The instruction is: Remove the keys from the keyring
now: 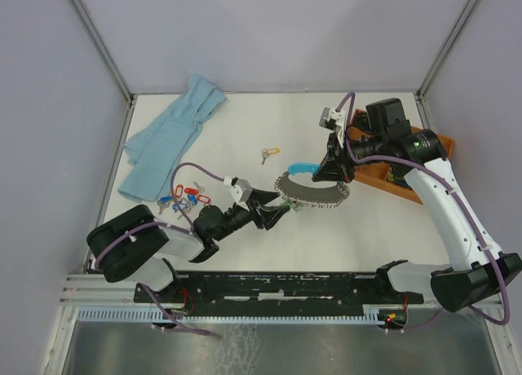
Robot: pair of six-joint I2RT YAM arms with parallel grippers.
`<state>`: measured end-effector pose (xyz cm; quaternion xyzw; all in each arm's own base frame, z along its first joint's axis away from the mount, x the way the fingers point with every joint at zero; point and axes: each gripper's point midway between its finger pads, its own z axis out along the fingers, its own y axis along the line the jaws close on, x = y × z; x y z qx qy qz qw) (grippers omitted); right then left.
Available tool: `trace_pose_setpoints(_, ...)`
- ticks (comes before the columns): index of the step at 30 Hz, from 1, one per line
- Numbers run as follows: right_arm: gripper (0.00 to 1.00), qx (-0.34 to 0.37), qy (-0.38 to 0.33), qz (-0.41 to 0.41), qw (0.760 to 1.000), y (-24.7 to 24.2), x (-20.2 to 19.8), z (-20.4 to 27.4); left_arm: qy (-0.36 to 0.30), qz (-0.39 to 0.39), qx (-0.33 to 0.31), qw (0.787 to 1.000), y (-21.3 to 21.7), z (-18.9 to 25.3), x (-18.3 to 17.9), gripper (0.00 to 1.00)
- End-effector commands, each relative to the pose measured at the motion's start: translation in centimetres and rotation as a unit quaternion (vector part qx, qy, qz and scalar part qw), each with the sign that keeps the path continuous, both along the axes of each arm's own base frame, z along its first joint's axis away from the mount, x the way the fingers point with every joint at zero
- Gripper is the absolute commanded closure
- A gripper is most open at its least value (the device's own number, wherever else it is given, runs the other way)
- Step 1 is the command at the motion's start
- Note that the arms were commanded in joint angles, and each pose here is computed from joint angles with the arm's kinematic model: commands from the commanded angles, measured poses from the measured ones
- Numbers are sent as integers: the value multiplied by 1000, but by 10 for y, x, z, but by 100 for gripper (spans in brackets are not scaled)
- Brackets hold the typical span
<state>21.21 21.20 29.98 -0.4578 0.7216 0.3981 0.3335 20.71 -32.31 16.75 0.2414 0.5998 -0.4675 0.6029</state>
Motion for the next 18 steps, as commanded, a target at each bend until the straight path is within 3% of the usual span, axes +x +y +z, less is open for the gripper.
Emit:
trace_pose_setpoints(1, 100, 29, -29, 18, 999, 4, -3, 17, -21, 43, -77, 996, 0, 40, 20, 36)
trace_pose_setpoints(10, 100, 31, -28, 20, 999, 5, -4, 17, 76, 200, -76, 974, 23, 19, 72, 44)
trace_pose_setpoints(18, 100, 28, -30, 17, 999, 4, -3, 17, 66, 184, -65, 979, 35, 13, 57, 42)
